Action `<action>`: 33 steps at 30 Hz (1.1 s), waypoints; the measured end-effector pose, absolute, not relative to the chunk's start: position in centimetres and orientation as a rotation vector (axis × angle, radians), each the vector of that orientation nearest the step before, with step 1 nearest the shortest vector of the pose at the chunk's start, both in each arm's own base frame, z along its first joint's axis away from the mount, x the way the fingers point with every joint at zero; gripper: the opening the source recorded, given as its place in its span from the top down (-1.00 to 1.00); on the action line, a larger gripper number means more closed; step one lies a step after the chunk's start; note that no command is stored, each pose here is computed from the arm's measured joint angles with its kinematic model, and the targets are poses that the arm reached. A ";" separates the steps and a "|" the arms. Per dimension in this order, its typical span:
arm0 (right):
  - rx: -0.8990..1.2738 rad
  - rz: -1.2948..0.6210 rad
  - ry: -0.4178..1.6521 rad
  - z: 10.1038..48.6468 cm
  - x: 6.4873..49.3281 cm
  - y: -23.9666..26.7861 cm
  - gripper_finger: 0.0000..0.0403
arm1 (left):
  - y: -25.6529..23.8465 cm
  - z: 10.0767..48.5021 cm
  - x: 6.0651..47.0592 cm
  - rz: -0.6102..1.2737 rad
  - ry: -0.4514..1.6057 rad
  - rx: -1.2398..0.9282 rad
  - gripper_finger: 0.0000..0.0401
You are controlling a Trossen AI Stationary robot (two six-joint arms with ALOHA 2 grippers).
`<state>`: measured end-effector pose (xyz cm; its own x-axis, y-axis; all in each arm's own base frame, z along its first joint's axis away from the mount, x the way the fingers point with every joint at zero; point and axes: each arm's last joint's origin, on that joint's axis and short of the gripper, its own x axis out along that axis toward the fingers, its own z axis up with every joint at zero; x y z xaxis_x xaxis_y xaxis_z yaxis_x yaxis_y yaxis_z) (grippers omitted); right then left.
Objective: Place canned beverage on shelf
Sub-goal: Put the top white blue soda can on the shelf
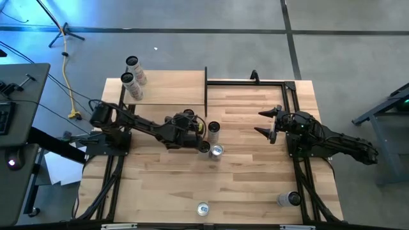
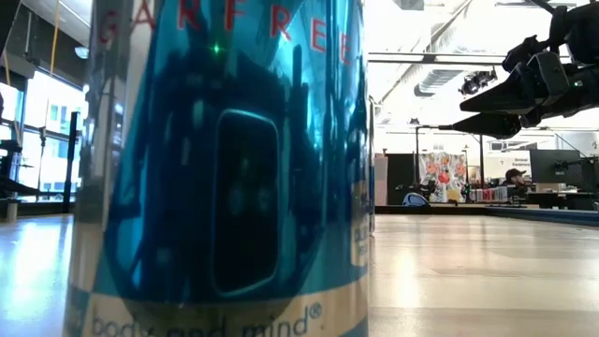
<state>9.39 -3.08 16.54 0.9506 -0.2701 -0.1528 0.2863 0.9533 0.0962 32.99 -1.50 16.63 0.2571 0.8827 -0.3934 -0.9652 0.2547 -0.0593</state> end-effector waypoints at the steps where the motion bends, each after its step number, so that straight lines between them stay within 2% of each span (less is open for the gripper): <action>1: 0.118 -0.283 0.139 16.5 9.4 -3.1 -0.92 | -1.8 16.9 33.0 1.278 0.302 -0.310 -0.06; 21: 0.118 -0.284 0.139 16.5 9.4 -3.1 -0.92 | -4.6 27.3 32.0 1.376 0.304 -0.304 -0.05; 24: 0.118 -0.283 0.139 16.5 9.4 -3.1 -0.92 | -4.3 28.1 31.3 1.411 0.322 -0.268 -0.06; 33: 0.118 -0.283 0.140 16.5 9.4 -3.1 -0.92 | -2.8 29.4 30.0 1.453 0.166 -0.280 -0.09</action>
<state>9.40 -3.08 16.53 0.9506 -0.2699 -0.1535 0.2863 0.9533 0.0965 30.00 -2.79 29.36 0.1144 0.9532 -0.2800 -0.9918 0.0933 -0.0877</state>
